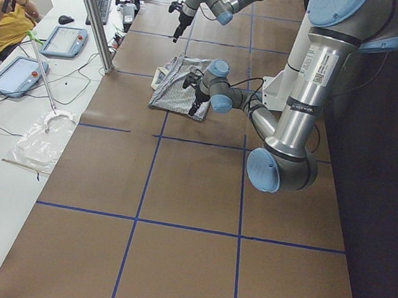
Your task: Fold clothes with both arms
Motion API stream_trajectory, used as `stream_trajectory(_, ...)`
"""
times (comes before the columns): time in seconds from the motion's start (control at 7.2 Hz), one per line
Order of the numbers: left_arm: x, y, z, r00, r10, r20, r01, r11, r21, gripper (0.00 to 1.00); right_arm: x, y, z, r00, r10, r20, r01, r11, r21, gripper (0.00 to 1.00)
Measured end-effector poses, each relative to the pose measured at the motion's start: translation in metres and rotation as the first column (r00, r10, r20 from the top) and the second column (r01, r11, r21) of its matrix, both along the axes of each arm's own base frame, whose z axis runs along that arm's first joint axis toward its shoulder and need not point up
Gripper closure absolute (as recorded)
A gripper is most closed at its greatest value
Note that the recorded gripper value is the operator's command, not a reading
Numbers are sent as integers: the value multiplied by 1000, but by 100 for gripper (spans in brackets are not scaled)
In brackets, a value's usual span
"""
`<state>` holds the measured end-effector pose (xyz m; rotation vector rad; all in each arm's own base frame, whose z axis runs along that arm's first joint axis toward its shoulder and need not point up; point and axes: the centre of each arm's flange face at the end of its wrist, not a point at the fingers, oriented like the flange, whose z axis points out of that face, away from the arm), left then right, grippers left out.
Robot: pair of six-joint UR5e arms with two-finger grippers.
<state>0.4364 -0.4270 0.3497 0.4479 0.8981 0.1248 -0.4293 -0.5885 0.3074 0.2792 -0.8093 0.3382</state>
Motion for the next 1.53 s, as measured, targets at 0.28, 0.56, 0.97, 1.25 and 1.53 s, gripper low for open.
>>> stream_trajectory(0.28, -13, 5, -8, 1000, -16, -13, 16, 1000, -11, 0, 0, -3, 0, 1000, -15, -13, 16, 1000, 14, 0)
stream_trajectory(0.56, -17, 5, -7, 1000, -20, -6, 20, 1000, -15, 0, 12, -9, 9, 999, -33, -41, 35, 999, 36, 0)
stream_trajectory(0.97, -16, 4, -8, 1000, -18, -4, 18, 1000, -15, 0, 18, -11, 10, 997, -71, -42, 73, 996, 43, 0)
stream_trajectory(1.25, -9, 2, 4, 1000, -15, 11, 15, 1000, -25, 0, 29, -11, 6, 991, -130, -24, 131, 991, 17, 0)
stream_trajectory(1.53, -2, 0, 11, 1000, -14, 21, 15, 999, -35, 9, 43, -1, -9, 982, -184, -42, 185, 983, 16, 0)
